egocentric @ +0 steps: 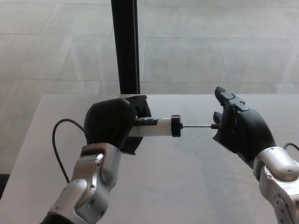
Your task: The robot uses its left hand to lift the air pump kept on the middle of the desk and use the right hand to compress the handle
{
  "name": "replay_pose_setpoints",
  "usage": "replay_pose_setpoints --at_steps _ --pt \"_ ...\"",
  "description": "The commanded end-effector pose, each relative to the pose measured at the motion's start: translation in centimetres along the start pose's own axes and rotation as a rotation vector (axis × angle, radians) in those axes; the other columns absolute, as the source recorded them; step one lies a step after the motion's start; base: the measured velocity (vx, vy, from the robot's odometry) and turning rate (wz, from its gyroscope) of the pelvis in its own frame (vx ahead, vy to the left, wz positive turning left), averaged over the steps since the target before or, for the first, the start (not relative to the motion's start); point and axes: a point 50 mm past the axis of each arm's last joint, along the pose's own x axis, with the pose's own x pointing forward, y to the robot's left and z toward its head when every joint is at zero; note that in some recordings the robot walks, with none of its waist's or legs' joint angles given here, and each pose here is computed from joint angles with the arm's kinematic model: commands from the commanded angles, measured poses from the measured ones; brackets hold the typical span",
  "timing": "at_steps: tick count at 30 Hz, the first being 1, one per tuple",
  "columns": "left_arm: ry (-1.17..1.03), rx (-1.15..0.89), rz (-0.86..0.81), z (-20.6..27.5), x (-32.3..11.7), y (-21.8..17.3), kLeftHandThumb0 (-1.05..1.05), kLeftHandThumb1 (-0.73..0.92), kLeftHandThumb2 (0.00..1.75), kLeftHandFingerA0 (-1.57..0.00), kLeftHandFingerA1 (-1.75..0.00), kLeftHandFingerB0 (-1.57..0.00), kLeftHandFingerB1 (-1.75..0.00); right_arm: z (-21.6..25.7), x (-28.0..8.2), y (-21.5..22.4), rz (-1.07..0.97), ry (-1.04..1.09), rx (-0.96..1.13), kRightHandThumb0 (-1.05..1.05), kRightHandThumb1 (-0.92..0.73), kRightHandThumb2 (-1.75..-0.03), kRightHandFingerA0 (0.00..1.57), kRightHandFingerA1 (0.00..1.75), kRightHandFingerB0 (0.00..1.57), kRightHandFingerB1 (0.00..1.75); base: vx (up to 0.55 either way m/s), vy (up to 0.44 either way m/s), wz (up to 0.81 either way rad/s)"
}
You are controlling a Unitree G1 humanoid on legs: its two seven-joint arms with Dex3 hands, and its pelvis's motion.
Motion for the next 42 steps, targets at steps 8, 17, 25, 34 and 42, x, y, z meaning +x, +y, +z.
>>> replay_pose_setpoints --at_steps 8,17,25,34,42 --pt "0.065 0.066 -0.049 1.0 0.7 -0.6 -0.23 0.47 1.17 -1.25 -1.39 -0.93 -1.15 2.1 0.7 -0.1 -0.038 -0.069 0.021 -1.01 -0.92 -1.34 0.00 0.09 0.00 0.01 0.00 0.000 0.00" --pt "0.086 0.125 -0.067 2.4 1.2 -1.2 -0.19 0.53 1.12 -1.00 -1.70 -0.86 -1.07 2.7 0.9 -0.5 -0.060 -0.074 -0.021 -1.01 -0.92 -1.35 0.00 0.08 0.00 0.02 0.00 0.000 0.00" --pt "0.054 0.162 -0.069 3.8 1.9 -0.9 -0.23 0.57 1.12 -0.97 -1.69 -0.85 -1.15 2.4 1.1 -0.6 -0.062 -0.060 -0.049 -0.98 -0.92 -1.33 0.00 0.13 0.02 0.11 0.00 0.000 0.00" --pt "0.017 0.193 -0.052 5.0 2.9 0.2 -0.23 0.54 1.13 -1.16 -1.30 -0.84 -0.99 2.0 1.3 -0.6 -0.057 -0.038 -0.082 -0.97 -0.92 -1.33 0.00 0.16 0.00 0.10 0.00 0.000 0.00" --pt "-0.028 0.240 -0.070 6.3 3.0 0.3 -0.35 0.81 0.64 -0.88 -1.63 -0.76 -0.74 2.1 1.4 -0.6 -0.032 -0.035 -0.020 -1.02 -0.92 -1.33 0.00 0.08 0.00 0.04 0.00 0.000 0.00"
